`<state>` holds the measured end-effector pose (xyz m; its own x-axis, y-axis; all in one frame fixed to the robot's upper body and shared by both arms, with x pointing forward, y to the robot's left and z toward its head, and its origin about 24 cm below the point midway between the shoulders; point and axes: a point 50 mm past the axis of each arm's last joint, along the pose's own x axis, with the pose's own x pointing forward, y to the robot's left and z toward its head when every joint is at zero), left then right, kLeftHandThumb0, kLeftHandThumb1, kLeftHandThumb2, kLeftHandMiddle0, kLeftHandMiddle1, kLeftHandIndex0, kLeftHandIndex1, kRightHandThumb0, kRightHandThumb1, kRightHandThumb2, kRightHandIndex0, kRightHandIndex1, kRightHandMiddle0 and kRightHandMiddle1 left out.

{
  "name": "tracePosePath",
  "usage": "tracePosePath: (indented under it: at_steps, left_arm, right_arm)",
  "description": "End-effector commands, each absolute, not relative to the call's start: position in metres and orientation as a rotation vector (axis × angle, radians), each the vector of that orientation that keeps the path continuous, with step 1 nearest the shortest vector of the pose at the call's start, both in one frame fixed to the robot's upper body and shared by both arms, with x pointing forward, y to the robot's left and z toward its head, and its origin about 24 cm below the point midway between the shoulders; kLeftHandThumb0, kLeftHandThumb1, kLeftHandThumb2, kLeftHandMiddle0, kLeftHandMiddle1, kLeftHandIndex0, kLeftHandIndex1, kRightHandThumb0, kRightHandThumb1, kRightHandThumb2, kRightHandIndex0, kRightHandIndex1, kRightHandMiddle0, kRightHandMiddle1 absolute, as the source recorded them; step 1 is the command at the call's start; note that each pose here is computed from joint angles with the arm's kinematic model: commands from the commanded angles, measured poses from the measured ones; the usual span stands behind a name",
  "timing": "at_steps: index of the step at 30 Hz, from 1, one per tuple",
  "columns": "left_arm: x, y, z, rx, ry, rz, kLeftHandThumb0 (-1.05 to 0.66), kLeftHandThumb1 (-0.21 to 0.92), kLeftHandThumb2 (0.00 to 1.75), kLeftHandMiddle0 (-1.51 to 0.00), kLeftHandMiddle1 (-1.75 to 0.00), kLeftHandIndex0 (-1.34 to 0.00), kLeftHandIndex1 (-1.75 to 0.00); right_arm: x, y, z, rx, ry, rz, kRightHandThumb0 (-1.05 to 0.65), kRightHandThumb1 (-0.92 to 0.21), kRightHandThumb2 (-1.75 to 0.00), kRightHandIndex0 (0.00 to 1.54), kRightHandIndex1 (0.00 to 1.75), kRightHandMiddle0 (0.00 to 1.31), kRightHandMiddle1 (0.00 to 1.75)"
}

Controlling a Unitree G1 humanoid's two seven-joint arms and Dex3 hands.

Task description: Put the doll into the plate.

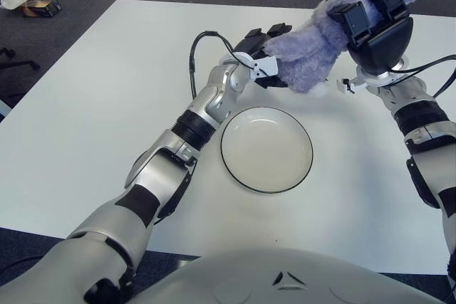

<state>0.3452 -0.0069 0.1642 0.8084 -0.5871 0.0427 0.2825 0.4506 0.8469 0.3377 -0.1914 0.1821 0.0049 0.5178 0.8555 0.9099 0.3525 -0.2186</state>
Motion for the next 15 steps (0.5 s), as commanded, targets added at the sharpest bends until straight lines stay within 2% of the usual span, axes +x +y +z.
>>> tracePosePath:
  at_steps: [1,6,9,13,15]
  left_arm:
    - [0.3416,-0.0162,0.1777,0.902,-0.398,-0.568,-0.84,0.53,0.59,0.00,-1.00,0.00,-0.60]
    - [0.3414,-0.0157,0.1772,0.859,-0.405,-0.564,-0.80,0.48,0.65,0.00,-1.09,0.00,-0.70]
    - [0.3399,-0.0175,0.1823,0.849,-0.409,-0.563,-0.78,0.46,0.69,-0.02,-1.22,0.00,-0.81]
    - [0.3408,-0.0190,0.1826,0.841,-0.394,-0.577,-0.75,0.45,0.74,-0.12,-1.40,0.00,-1.21]
    - [0.3427,-0.0211,0.1819,0.839,-0.381,-0.588,-0.71,0.41,0.81,-0.26,-1.52,0.00,-1.47]
  right_arm:
    - [0.3362,-0.1912,0.1826,-1.270,-1.662,-0.494,-0.45,-0.35,-1.28,1.15,1.75,0.58,1.75]
    - [0.3360,-0.1923,0.1814,-1.263,-1.653,-0.483,-0.46,-0.35,-1.28,1.16,1.75,0.58,1.75]
    - [0.3361,-0.1928,0.1803,-1.257,-1.644,-0.476,-0.46,-0.35,-1.28,1.16,1.75,0.58,1.75]
    - [0.3361,-0.1934,0.1800,-1.254,-1.639,-0.471,-0.46,-0.35,-1.28,1.16,1.75,0.58,1.75]
    - [0.3361,-0.1934,0.1801,-1.253,-1.638,-0.475,-0.46,-0.34,-1.28,1.16,1.75,0.58,1.75]
